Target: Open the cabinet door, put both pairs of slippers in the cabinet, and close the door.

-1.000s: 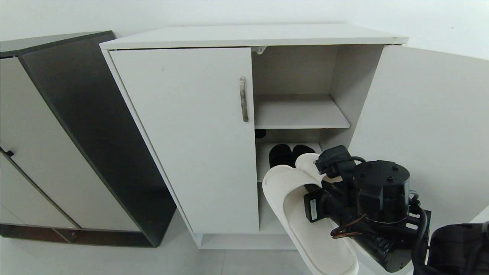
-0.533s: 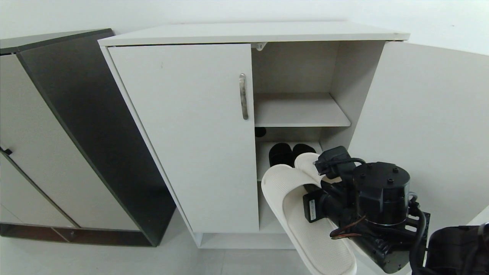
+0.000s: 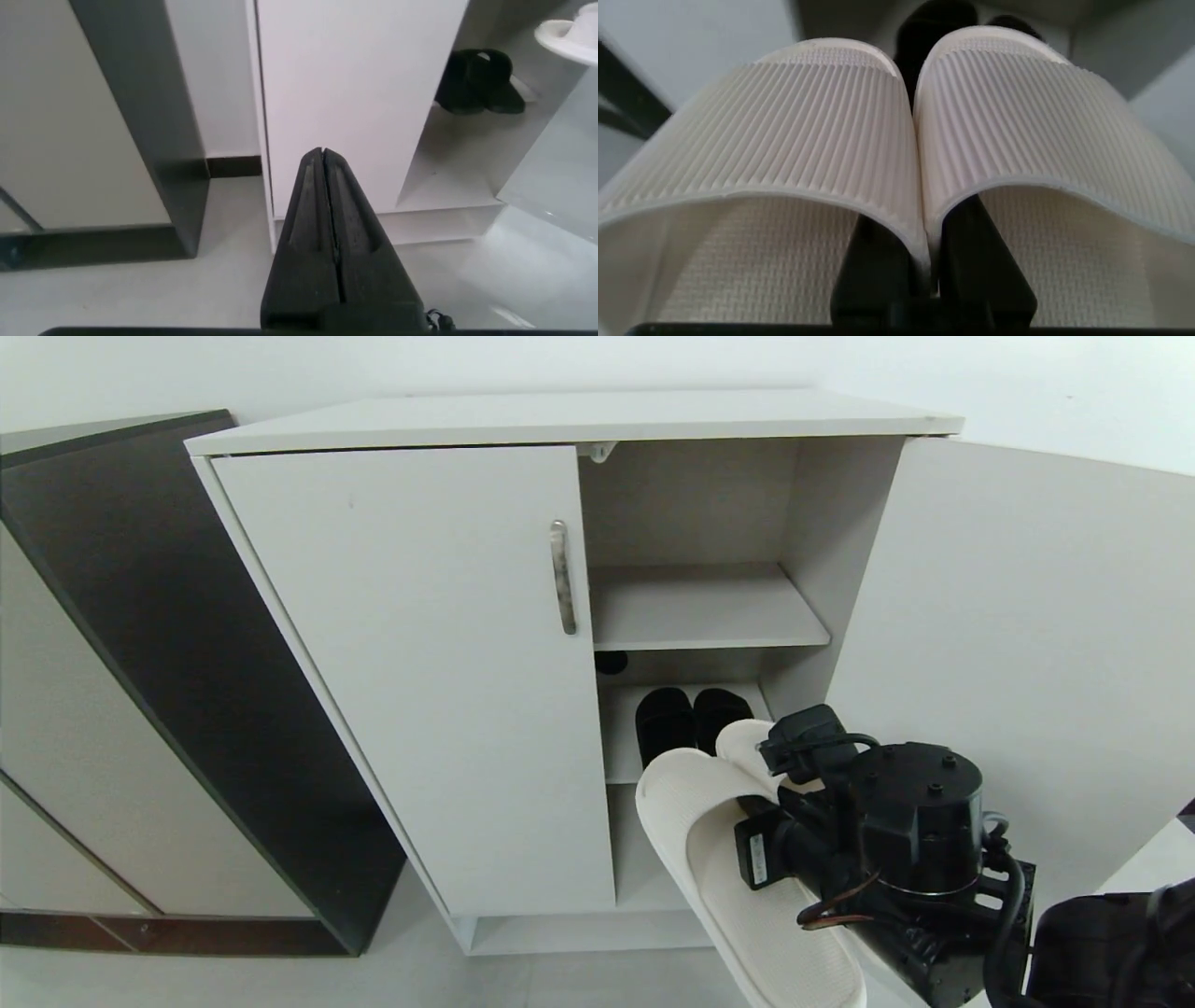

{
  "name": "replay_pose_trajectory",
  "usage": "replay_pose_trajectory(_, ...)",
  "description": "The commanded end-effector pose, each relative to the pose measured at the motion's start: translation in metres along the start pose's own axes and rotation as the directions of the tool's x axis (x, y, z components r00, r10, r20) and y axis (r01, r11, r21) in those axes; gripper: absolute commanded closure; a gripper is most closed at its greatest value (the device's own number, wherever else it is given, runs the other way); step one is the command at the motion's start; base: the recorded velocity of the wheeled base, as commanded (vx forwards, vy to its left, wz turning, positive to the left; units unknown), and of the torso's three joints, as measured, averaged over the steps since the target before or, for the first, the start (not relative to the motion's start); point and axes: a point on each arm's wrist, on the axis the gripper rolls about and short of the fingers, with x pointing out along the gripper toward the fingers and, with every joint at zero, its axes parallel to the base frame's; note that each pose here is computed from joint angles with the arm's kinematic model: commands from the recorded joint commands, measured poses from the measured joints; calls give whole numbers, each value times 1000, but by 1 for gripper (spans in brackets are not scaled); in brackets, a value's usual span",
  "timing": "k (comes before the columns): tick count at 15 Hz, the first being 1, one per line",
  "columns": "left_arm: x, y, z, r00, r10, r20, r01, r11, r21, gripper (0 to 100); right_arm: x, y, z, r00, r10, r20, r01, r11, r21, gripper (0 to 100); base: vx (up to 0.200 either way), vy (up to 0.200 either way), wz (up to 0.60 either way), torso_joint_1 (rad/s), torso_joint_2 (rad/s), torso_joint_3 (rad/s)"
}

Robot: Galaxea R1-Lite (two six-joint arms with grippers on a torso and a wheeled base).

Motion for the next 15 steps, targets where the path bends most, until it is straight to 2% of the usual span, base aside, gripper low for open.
replay_pose_trajectory(1,0,0,0,1000,0,1,0,1000,-1,100,4,2,-2,1000,-3,-3,3,1000,-9,100,0,0,0,0,0,0)
replay_pose_trajectory(3,0,0,0,1000,-2,1,2,1000,-1,100,17,10,8,998,-54,17,54,998,-16,100,0,0,0,0,0,0)
replay_pose_trajectory(5,0,0,0,1000,-2,1,2,1000,0,100,27,23,24,991,-137,-7,137,990,24,100,0,0,0,0,0,0)
replay_pose_trajectory(6,0,0,0,1000,-3,1,3,1000,0,100,29,32,43,987,-154,-40,156,984,83,100,0,0,0,0,0,0)
replay_pose_trajectory(7,0,0,0,1000,-3,1,3,1000,2,100,30,33,56,978,-199,-64,204,974,95,100,0,0,0,0,0,0)
replay_pose_trajectory(9,0,0,0,1000,-3,1,3,1000,2,100,32,36,77,959,-280,-48,283,953,111,100,0,0,0,0,0,0)
replay_pose_trajectory(10,0,0,0,1000,-3,1,3,1000,2,100,32,36,77,959,-280,-48,283,953,111,100,0,0,0,0,0,0)
replay_pose_trajectory(11,0,0,0,1000,-3,1,3,1000,2,100,32,37,95,960,-280,-6,279,952,125,100,0,0,0,0,0,0)
replay_pose_trajectory(15,0,0,0,1000,-3,1,3,1000,2,100,30,36,103,960,-281,13,277,953,119,100,0,0,0,0,0,0)
